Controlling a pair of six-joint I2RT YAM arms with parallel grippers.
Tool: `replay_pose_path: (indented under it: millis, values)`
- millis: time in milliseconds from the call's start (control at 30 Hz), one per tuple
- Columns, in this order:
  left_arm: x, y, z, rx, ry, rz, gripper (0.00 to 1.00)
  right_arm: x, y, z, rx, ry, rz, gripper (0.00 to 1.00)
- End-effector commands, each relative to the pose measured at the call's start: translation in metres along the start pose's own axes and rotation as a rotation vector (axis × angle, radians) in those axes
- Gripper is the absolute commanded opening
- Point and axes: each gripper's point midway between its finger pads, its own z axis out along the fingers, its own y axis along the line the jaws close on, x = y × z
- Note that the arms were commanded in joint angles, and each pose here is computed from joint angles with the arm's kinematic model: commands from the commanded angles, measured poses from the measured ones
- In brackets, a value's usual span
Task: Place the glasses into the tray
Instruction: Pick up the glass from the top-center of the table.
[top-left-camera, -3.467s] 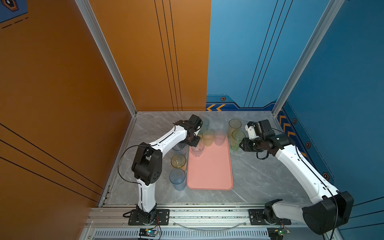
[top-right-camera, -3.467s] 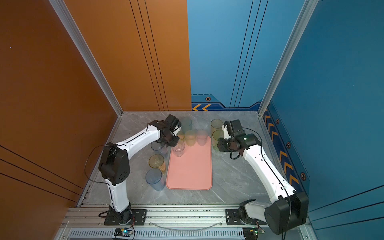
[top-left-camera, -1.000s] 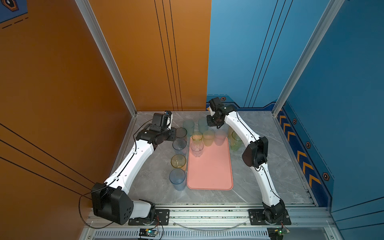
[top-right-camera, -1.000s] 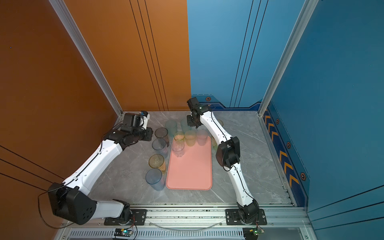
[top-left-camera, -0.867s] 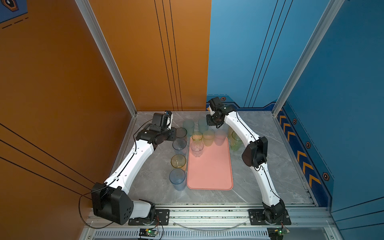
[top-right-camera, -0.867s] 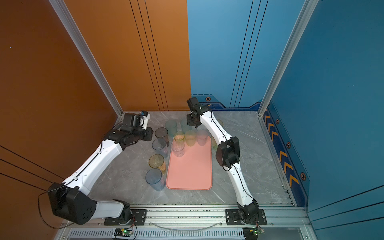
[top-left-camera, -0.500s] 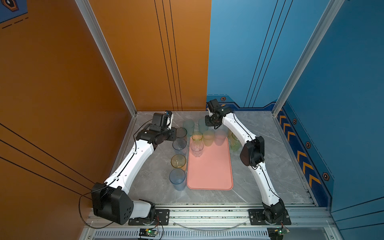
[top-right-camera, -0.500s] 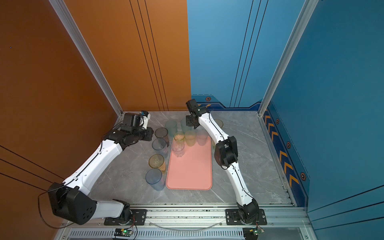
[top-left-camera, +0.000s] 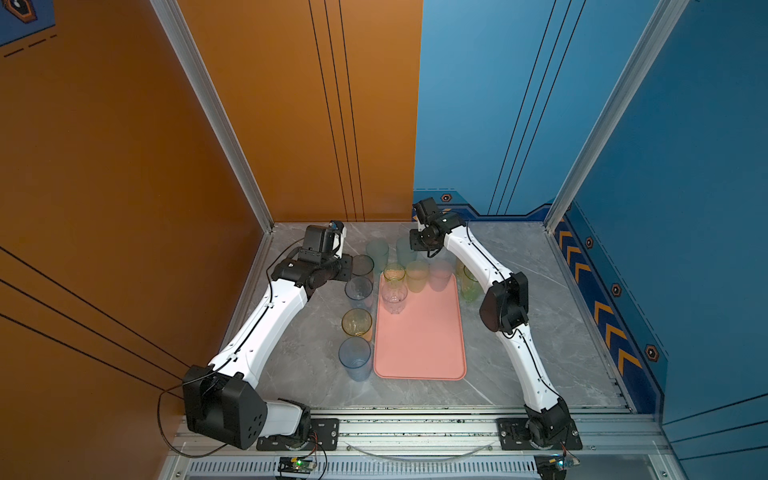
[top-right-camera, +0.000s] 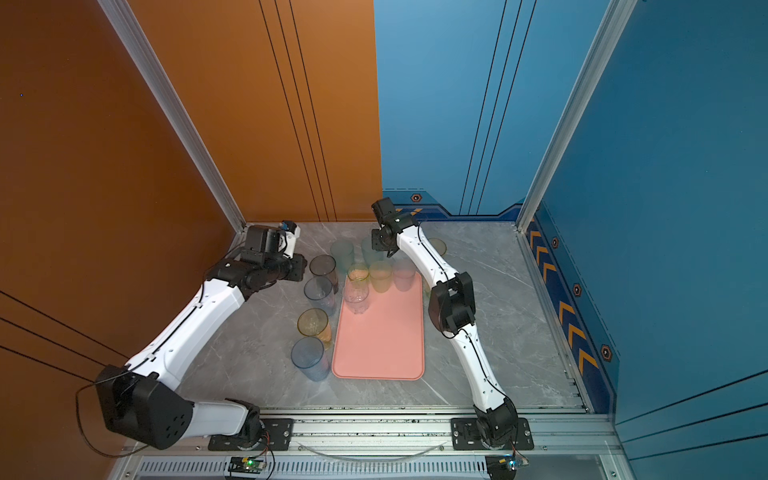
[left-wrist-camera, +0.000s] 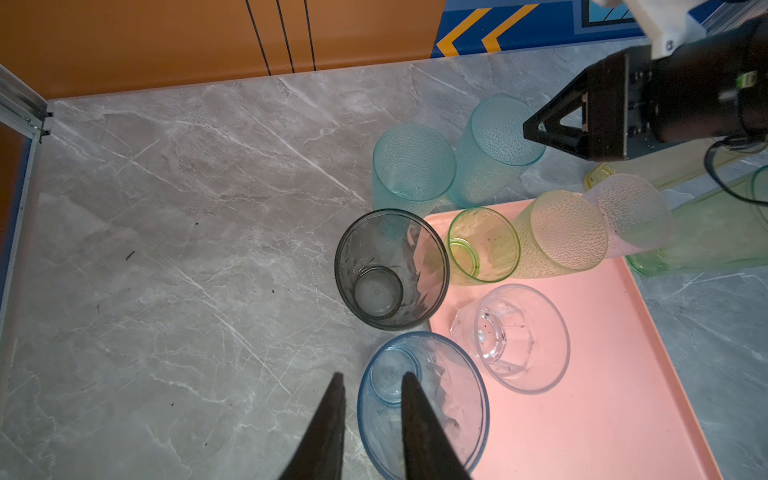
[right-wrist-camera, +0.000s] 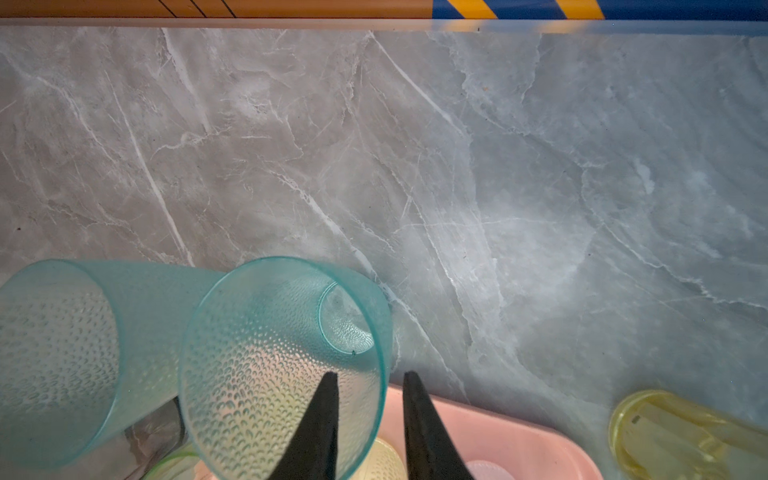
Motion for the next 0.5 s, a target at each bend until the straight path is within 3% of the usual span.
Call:
replay_pose_path:
  millis: [0,467]
  values:
    - [0.0055,0.0023,0.0056,0.009,0.014,0.009,0.26,-0.0025,-0.0017,0.0081,0.013,-0.015,0.018,0.25]
    - [0.0056,0.0046,0.0093,0.009,0.021,0.006,0.26,-0.0002,-0.0041,0.0126,0.027,-0.011,0.007,0.14]
